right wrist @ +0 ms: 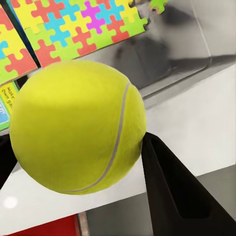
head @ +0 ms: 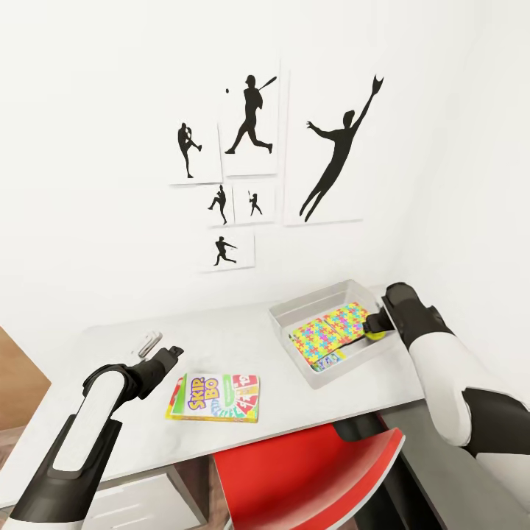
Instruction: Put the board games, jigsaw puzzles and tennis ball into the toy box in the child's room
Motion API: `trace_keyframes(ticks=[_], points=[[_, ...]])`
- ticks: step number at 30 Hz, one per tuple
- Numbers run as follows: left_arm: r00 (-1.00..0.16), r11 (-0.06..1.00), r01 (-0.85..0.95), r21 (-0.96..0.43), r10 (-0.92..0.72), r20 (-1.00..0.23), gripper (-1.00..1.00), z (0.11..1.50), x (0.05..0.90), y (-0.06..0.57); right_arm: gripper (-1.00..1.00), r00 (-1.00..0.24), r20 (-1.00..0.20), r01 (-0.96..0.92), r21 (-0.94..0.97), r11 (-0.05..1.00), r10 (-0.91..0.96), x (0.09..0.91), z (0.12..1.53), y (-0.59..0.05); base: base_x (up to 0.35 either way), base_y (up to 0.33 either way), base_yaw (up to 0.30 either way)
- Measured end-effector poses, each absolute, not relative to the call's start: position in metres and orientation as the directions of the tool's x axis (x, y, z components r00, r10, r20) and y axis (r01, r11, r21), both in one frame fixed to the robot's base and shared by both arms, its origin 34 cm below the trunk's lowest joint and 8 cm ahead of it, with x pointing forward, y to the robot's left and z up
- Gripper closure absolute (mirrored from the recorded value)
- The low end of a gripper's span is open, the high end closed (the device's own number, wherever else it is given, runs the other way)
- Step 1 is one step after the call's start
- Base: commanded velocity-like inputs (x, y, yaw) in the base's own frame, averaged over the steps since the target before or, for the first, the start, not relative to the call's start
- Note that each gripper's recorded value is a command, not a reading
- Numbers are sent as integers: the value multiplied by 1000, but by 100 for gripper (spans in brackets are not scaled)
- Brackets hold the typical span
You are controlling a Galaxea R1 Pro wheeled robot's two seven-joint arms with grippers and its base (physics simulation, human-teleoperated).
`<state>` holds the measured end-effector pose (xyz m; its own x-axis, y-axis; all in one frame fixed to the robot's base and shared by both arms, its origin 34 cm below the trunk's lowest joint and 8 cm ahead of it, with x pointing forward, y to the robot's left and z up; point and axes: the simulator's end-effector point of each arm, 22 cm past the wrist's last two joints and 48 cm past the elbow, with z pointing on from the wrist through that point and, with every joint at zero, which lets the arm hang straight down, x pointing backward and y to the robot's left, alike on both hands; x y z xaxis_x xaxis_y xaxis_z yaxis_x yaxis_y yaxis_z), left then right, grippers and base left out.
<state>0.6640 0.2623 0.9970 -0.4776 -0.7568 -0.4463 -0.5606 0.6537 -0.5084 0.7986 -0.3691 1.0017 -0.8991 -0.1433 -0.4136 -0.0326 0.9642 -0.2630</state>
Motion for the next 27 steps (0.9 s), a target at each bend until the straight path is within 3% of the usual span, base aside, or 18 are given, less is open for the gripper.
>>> trace_keyframes(ticks=[27], points=[[-478, 654, -561, -508, -757, -446, -100, 997, 664, 262, 100, -811, -550, -59, -266, 962, -202, 831, 1024, -360, 0, 0, 0]])
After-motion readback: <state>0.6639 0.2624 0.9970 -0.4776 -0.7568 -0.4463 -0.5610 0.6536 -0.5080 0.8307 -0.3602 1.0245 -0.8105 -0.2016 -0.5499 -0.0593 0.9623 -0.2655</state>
